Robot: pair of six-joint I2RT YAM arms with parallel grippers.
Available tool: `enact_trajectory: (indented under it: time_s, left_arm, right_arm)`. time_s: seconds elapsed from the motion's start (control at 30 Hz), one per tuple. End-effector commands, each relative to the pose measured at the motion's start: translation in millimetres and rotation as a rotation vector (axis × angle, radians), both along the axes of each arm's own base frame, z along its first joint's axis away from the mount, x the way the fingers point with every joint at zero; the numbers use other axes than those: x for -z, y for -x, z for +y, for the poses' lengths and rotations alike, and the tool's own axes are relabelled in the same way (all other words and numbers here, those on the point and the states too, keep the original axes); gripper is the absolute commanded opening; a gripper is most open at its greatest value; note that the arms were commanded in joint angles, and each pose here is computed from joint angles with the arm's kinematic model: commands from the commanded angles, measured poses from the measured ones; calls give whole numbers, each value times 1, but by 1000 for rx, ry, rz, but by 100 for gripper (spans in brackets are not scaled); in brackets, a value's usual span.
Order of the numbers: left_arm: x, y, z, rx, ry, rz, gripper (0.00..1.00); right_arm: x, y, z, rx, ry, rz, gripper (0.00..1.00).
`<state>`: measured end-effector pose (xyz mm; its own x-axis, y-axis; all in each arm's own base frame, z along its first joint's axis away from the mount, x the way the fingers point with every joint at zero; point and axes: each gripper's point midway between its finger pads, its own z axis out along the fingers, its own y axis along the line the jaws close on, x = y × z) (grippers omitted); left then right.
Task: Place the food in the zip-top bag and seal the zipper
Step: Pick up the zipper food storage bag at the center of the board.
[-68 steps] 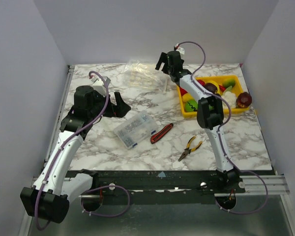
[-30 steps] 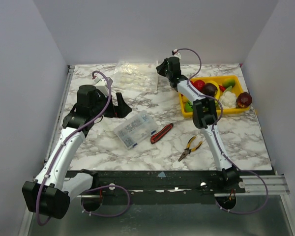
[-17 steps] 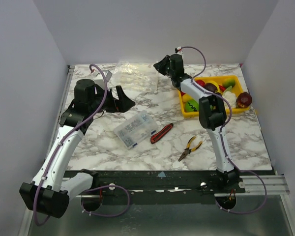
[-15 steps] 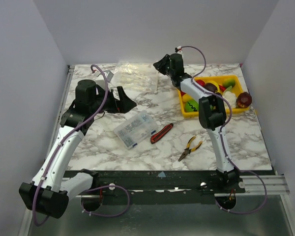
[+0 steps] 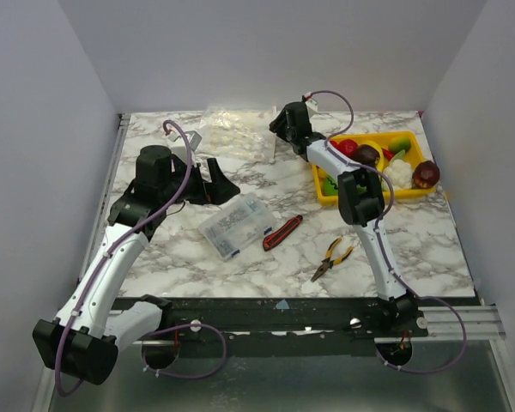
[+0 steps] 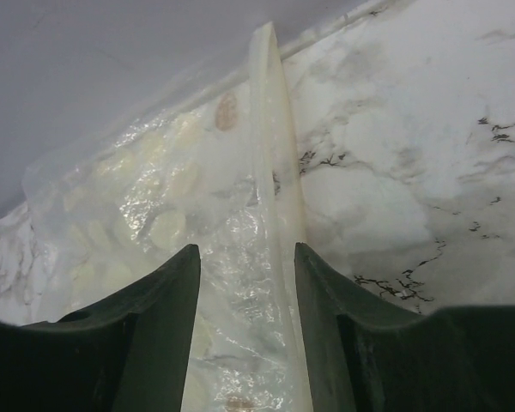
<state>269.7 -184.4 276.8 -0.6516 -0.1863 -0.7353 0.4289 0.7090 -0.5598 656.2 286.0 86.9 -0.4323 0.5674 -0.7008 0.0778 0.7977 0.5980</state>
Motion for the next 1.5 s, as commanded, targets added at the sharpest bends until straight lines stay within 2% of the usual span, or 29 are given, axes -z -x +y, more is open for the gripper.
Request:
enact_trajectory:
  time_s: [0.0,0.37,0.6,0.83,0.9,1.0,1.07,1.17,1.27,1.47]
  left_arm:
    - [10,4,4,0,-33,-5,94]
    - [15,6,4,20,-54,-7,95]
    - [17,6,5,24,-64,-8,95]
    - [19,8,4,34,-63,-1,95]
    - [18,8,3,37,-60,1,95]
    - [17,8,3,38,-59,-1,95]
    - [16,8,3,37,-60,0,95]
    - [12,6,2,35,-55,-5,95]
    - [5,1,1,23,-43,-10,95]
    - [-20,-13,-10,21,26,-19,93]
  right_arm:
    - [22,-2,0,12,47,22,53]
    - [23,-9,27,-58,-104,-31,52]
    - [29,-10,41,-87,-222,-51,43]
    - [41,-9,63,-144,-389,-50,43]
    - [42,-8,70,-171,-433,-54,37]
    - [39,-6,77,-200,-466,-65,18]
    - [28,-3,79,-210,-473,-73,11]
    - [0,3,77,-229,-460,-89,9]
    - [-45,16,76,-267,-424,-117,3]
    - [-89,65,76,-358,-247,-94,1]
